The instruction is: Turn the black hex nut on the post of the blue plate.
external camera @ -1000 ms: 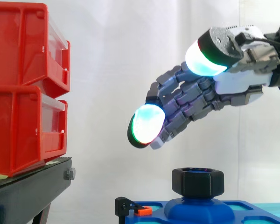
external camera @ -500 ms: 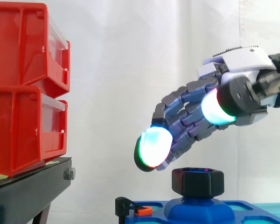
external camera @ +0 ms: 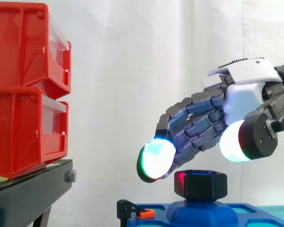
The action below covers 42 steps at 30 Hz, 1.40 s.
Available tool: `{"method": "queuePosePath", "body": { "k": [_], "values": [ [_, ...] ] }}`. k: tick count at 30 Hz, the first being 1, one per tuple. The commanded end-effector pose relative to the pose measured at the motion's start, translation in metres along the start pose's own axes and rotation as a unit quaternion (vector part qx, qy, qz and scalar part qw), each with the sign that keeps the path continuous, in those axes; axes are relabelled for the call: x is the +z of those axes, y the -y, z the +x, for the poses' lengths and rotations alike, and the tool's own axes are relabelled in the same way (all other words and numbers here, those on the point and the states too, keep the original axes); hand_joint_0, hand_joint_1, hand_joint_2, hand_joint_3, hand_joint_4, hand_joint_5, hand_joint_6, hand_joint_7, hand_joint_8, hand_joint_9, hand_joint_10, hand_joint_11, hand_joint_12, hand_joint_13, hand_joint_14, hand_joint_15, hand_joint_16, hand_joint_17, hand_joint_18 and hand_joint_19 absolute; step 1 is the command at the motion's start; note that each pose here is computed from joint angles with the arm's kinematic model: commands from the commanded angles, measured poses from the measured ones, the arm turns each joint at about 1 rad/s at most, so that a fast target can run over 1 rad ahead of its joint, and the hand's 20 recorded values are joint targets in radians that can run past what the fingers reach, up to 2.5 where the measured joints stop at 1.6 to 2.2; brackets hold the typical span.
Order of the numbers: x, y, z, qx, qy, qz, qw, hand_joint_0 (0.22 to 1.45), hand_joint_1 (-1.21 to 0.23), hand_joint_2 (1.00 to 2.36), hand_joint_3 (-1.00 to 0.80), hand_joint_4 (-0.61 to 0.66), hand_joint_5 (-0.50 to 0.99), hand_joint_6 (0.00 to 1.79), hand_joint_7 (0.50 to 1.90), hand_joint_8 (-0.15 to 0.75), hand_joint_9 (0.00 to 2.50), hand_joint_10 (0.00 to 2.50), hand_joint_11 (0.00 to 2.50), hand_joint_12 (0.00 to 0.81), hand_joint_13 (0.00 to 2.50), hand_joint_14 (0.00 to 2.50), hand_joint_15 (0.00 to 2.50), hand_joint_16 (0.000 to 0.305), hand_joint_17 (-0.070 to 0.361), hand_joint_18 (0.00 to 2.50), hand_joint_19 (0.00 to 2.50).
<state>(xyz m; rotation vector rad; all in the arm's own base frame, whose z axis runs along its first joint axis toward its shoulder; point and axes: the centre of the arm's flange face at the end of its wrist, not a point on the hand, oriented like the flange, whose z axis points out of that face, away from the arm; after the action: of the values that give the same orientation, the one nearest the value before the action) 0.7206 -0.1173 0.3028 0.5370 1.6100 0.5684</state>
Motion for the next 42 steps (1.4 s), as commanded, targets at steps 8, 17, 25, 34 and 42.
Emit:
{"method": "queuePosePath", "body": {
  "k": [8,17,25,34,42],
  "values": [
    [0.0020,-0.0023,0.0020,-0.001,0.002,-0.004,1.0000,0.39,-0.85,1.00,-0.50,0.26,-0.27,0.50,0.80,0.370,0.18,0.00,0.00,0.513,0.28,0.00,0.25,0.066,0.149,0.11,0.19],
    [0.0006,-0.0001,0.0014,-0.001,0.000,0.000,1.0000,0.39,-0.72,1.00,-0.50,0.33,-0.25,0.50,0.84,0.393,0.20,0.00,0.00,0.526,0.29,0.00,0.29,0.067,0.150,0.12,0.23],
    [-0.0023,0.0028,0.0000,-0.001,-0.006,0.007,1.0000,0.41,-0.60,1.00,-0.50,0.41,-0.23,0.50,0.89,0.419,0.25,0.00,0.00,0.540,0.34,0.00,0.30,0.068,0.153,0.18,0.23],
    [-0.0030,0.0046,-0.0012,0.000,-0.005,0.008,1.0000,0.42,-0.56,1.00,-0.50,0.42,-0.23,0.50,0.88,0.425,0.25,0.00,0.00,0.541,0.34,0.01,0.31,0.068,0.153,0.19,0.24],
    [-0.0051,0.0068,-0.0017,-0.001,-0.015,0.005,0.9999,0.42,-0.53,1.00,-0.50,0.44,-0.23,0.50,0.90,0.432,0.27,0.00,0.01,0.547,0.36,0.00,0.33,0.068,0.153,0.20,0.25]
  ]
}}
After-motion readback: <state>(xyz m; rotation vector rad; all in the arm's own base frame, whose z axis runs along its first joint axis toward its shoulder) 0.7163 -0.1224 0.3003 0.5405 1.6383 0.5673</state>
